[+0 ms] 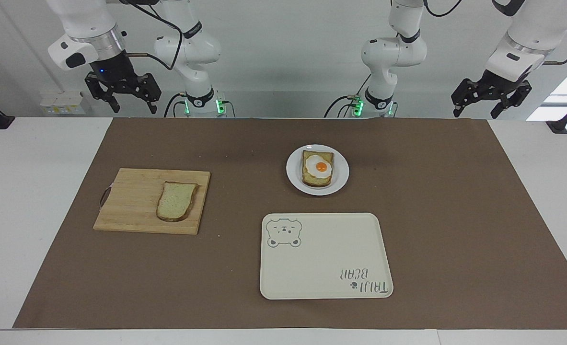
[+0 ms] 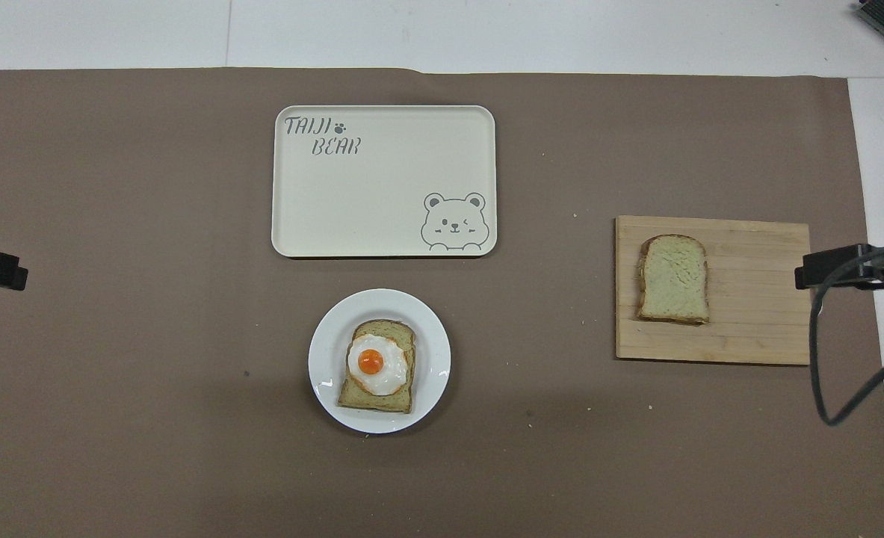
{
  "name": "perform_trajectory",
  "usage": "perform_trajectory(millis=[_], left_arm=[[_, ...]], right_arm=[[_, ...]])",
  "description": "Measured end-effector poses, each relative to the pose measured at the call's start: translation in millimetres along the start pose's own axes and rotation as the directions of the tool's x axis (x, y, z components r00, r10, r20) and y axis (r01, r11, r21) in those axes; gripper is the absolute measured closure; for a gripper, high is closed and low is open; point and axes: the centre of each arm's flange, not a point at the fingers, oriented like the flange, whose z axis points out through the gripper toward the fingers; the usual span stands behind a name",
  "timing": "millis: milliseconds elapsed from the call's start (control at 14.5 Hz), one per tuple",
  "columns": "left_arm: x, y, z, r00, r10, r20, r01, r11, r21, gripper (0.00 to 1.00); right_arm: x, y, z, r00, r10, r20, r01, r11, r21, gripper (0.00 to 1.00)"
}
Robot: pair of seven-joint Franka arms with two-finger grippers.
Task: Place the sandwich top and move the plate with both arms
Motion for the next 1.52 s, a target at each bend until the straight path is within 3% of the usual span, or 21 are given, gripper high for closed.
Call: perform_trajectory(millis=[1037,1245,1522], left_arm=[[0.0,0.0,0.0,1.000,0.000,0.000,0.000,1.000,0.000,0.00],[0.0,-0.1,0.0,1.000,0.000,0.000,0.000,1.000,0.000,0.00],[-0.2,-1.8,0.1,1.000,-0.003,0.000,0.003,1.000,0.000,0.00]], right_arm=[[-1.6,21.1,18.1,0.996,-0.089,0.027,0.089,0.996,0.003,0.00],[1.6,40.1,26.9,0.996,-0.093,0.014,0.093,0.996,0.007,0.00],[16.5,40.3,51.5,0.997,-0.075,-0.036,0.077,0.995,0.067,0.00]])
